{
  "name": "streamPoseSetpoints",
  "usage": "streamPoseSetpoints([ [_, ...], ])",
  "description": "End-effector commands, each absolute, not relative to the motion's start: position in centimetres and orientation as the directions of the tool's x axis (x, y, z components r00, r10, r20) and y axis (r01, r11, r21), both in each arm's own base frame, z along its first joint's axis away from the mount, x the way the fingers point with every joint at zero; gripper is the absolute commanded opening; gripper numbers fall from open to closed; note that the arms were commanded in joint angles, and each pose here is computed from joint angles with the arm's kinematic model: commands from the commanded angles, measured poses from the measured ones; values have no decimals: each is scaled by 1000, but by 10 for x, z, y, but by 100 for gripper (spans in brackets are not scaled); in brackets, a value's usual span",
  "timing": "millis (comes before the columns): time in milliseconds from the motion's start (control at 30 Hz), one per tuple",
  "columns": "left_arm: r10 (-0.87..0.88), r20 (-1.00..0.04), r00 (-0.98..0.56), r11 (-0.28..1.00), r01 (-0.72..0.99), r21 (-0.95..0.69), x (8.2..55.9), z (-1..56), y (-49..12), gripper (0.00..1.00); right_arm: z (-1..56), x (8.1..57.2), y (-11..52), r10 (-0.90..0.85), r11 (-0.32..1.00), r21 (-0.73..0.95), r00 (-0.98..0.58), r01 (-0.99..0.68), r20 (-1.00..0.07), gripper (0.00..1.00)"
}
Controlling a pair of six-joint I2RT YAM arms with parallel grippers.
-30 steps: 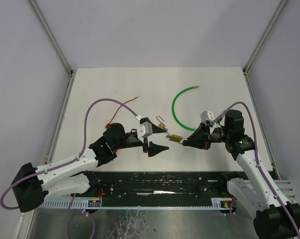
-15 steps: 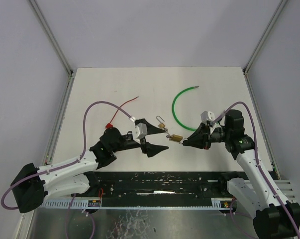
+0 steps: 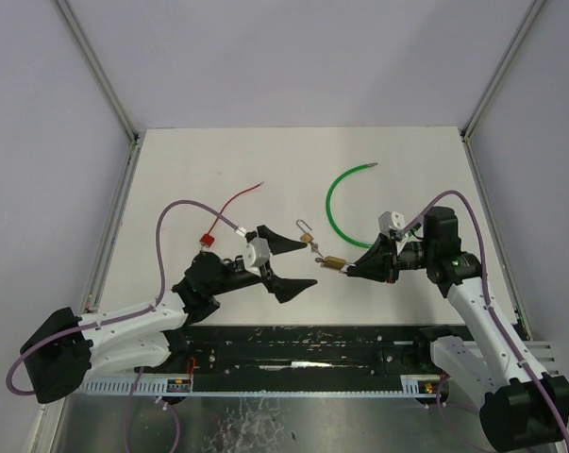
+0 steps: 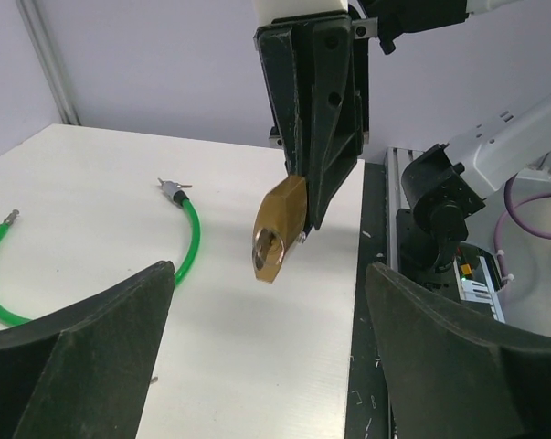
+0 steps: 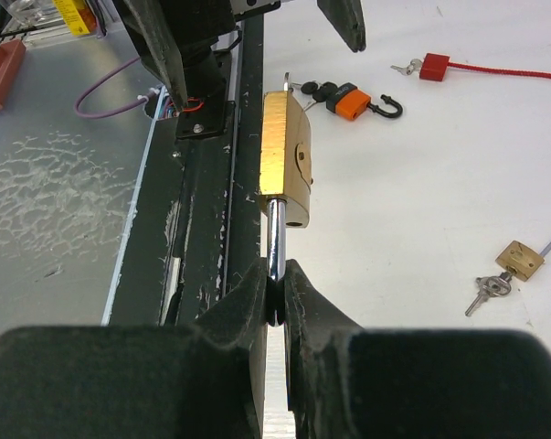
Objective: Lock with the key
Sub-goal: Lock the lock.
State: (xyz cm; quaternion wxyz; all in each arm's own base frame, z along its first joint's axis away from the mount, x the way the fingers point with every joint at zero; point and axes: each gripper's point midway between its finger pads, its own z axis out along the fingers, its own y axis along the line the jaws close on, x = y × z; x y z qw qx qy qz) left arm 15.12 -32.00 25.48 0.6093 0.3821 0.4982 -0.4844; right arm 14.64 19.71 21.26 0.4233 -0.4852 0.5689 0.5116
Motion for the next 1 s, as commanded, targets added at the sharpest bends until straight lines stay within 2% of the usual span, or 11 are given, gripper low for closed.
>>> streamPoseSetpoints([
  [0, -212, -973, 89, 202, 978, 45, 156, 279, -333, 81, 236, 150, 199, -89, -33, 77, -74, -996, -993, 0],
  [167, -147, -987, 69, 95, 994, 55, 151, 271, -348, 74, 237, 148, 199, -84, -41, 71, -67, -997, -994, 0],
  [500, -49, -999, -3, 49, 999, -5, 155, 254, -363, 60, 242, 144, 198, -78, -46, 50, -46, -998, -996, 0],
  [767, -25, -999, -27, 14, 1000, -27, 154, 253, -371, 45, 243, 141, 198, -72, -55, 50, -46, -997, -996, 0],
  [967, -6, -999, -47, -37, 998, -47, 150, 248, -377, 28, 244, 141, 198, -71, -58, 54, -50, -997, -996, 0],
])
